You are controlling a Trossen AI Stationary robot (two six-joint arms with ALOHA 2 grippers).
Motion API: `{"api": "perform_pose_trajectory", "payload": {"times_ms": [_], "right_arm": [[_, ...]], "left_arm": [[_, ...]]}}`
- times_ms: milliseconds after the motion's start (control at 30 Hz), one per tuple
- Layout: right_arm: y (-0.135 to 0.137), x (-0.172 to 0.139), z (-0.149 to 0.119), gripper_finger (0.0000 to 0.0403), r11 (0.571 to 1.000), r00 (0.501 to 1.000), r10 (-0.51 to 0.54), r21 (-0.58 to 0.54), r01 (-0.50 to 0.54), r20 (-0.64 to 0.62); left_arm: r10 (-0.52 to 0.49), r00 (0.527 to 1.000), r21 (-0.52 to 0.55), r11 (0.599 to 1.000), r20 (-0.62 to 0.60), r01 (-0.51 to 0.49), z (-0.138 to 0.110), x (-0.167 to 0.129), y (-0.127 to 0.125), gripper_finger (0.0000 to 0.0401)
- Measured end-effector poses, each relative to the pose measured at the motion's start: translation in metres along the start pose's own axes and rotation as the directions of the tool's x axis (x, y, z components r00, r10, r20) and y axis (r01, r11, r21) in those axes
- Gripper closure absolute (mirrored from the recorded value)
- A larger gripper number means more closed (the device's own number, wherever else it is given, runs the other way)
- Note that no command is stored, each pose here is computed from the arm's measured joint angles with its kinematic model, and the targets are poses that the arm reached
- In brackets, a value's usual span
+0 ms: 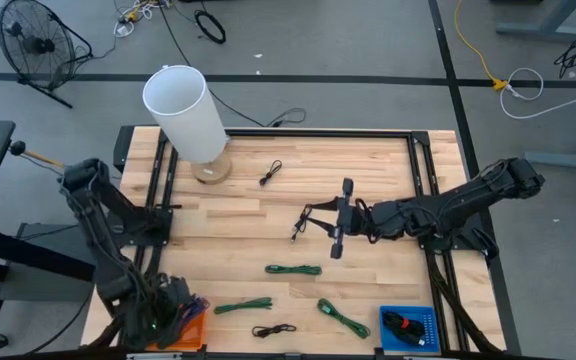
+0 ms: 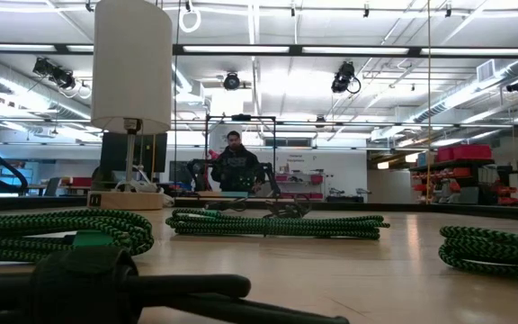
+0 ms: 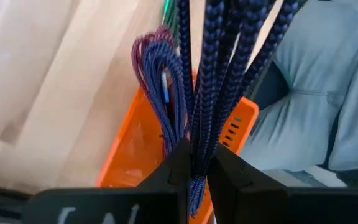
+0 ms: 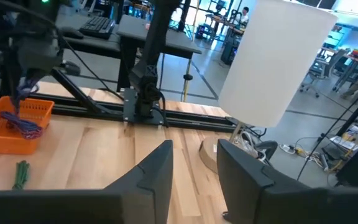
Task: Pick & Place USB Port
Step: Put the blue patterned charger cable into the orange bin
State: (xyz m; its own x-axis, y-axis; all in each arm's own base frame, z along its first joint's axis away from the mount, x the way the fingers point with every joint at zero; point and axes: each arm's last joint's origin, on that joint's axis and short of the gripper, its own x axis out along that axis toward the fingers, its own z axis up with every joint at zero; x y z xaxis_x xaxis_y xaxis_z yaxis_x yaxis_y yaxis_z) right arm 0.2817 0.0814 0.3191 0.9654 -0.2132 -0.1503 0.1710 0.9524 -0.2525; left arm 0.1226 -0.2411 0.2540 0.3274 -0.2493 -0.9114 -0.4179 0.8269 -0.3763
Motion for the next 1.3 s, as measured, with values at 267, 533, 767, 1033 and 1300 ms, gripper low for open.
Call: {"api": "perform_pose_trajectory", "payload": {"times_ms": [267, 533, 767, 1033, 1300], "right_arm": [[-0.007, 0.004, -0.001, 0.0278, 0.999, 1.0, -0.028, -0.034, 0.028, -0.006], [-0.017, 0.008, -0.002, 0.0278, 0.997, 0.998, -0.062, -0.047, 0.061, -0.01], [-0.024, 0.012, -0.004, 0.0278, 0.995, 0.996, -0.088, -0.039, 0.087, -0.019], [-0.025, 0.012, -0.005, 0.0278, 0.995, 0.995, -0.091, -0.04, 0.09, -0.026], [-0.025, 0.012, -0.005, 0.0278, 0.995, 0.996, -0.088, -0.044, 0.086, -0.032]], "left_arm": [[0.053, 0.997, -0.135, 0.989, -0.053, -0.06, -0.009, 0.016, -0.003, 0.0368], [0.111, 0.986, -0.238, 0.961, -0.126, -0.139, -0.026, 0.03, -0.003, 0.0369], [0.139, 0.982, -0.228, 0.96, -0.124, -0.165, -0.029, 0.039, -0.003, 0.0353], [0.134, 0.982, -0.224, 0.961, -0.132, -0.161, -0.03, 0.039, -0.004, 0.0344], [0.144, 0.975, -0.232, 0.955, -0.172, -0.182, -0.032, 0.038, -0.003, 0.0342]]}}
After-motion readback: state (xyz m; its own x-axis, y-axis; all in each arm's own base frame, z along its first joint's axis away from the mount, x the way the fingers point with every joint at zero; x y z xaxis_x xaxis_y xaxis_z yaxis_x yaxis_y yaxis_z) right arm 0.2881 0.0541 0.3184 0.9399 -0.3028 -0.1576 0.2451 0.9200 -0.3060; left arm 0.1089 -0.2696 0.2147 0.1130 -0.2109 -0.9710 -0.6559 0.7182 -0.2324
